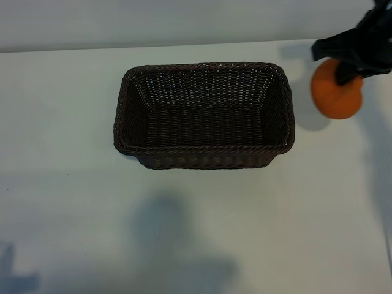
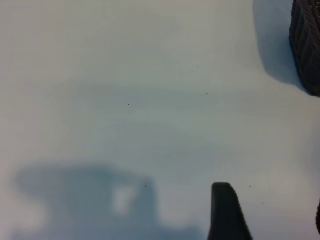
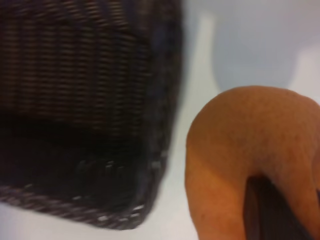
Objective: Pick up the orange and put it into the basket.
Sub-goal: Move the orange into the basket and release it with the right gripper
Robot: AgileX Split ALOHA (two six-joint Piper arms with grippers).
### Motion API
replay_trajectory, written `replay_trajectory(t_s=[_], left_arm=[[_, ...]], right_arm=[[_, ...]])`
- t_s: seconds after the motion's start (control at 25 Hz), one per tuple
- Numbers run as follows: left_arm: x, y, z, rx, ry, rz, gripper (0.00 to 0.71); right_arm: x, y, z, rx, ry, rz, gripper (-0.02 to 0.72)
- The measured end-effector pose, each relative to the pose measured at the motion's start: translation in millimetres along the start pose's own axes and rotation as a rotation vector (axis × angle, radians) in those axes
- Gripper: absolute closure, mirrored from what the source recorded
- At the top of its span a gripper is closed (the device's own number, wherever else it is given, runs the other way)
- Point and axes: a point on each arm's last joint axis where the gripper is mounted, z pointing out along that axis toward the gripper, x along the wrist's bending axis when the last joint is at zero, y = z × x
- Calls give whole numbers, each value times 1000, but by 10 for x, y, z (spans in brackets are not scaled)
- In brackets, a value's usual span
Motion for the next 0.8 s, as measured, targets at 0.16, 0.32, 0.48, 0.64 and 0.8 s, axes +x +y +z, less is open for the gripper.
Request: replay_trajectory(t_s=[0.16, 0.32, 0.48, 0.64, 0.8], left_arm=[[0, 0, 0, 0, 0, 0, 272], [0, 0, 0, 0, 0, 0, 272], [0, 0, 0, 0, 0, 0, 272], [-2, 0, 0, 0, -7, 2, 272], [-1, 0, 0, 1, -11, 5, 272]], right_arm=[[377, -58, 38, -10, 51, -98, 631], [743, -125, 106, -21, 105, -181, 631], [968, -54, 259, 3, 120, -231, 631], [1111, 83, 485, 35, 114, -261, 631], [1220, 173, 784, 72, 109, -278, 631]])
